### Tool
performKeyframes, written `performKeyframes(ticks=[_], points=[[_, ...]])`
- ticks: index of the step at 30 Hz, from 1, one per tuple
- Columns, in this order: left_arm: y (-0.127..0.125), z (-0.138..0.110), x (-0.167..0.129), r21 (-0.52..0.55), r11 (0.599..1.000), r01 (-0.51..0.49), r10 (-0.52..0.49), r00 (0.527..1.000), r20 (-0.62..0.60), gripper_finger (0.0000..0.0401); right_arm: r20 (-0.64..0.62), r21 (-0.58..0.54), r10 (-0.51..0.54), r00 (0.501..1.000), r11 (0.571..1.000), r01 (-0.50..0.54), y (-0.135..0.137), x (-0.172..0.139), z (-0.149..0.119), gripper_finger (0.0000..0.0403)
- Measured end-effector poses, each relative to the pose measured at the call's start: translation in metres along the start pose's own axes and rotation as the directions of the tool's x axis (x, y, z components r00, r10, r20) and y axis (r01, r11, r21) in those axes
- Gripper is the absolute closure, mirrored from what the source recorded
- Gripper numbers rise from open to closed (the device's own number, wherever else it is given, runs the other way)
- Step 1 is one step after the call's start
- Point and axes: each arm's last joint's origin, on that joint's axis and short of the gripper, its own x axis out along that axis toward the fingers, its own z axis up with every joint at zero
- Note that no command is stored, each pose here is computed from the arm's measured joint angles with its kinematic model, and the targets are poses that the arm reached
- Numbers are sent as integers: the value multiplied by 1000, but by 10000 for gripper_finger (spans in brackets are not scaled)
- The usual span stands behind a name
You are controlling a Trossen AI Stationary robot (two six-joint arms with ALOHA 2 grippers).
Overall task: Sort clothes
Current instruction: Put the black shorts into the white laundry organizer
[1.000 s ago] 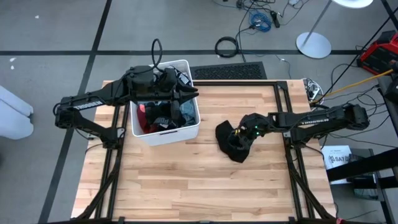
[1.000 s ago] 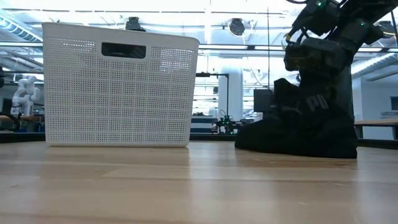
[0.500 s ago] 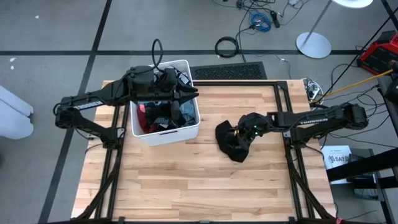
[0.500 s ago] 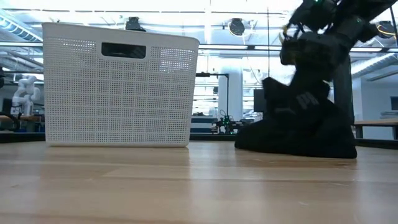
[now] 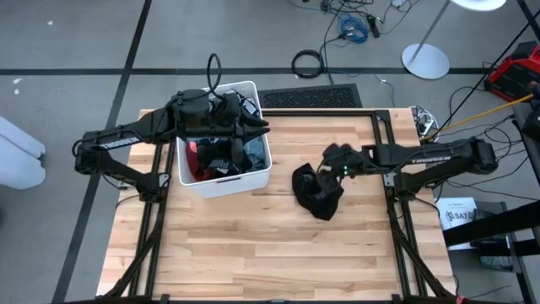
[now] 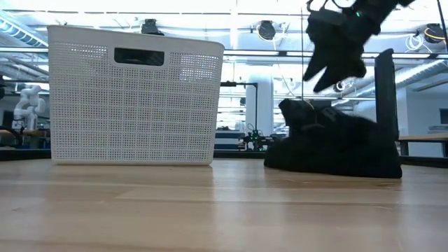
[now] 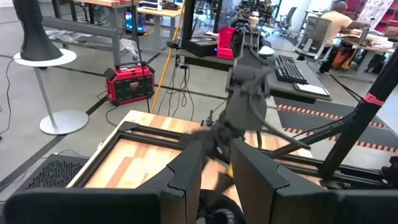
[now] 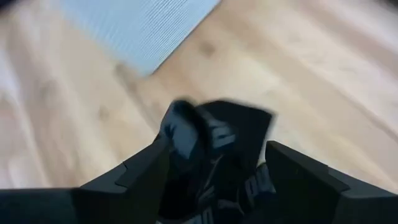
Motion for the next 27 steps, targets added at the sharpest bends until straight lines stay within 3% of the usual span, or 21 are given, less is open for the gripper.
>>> performKeyframes(ticks=[3, 5, 9, 11, 15, 17, 27], points=[[0, 0, 0, 1, 1000, 5, -5, 1000, 0, 306, -12, 222, -101, 995, 970, 101, -3, -15, 10, 149], [0, 0, 0, 1, 1000, 12, -12, 1000, -1, 306, -103, 400, -143, 984, 900, 173, -9, -19, 5, 149], [-1, 1, -2, 2, 999, 42, -42, 999, 0, 306, -214, 516, -122, 969, 829, 218, -6, -12, -15, 149], [-2, 1, -2, 2, 998, 66, -66, 998, -3, 306, -235, 540, -90, 968, 816, 207, -3, 0, -27, 149], [-3, 0, -2, 25, 994, 102, -101, 995, -14, 306, -164, 585, 27, 986, 807, 75, 9, 19, -39, 149], [-3, 0, -2, 25, 993, 114, -114, 993, -16, 306, -133, 582, 27, 991, 812, 56, 15, 25, -42, 149], [-4, 0, -2, 43, 990, 135, -134, 991, -18, 306, -262, 397, -171, 950, 878, 268, 26, 88, -74, 149]])
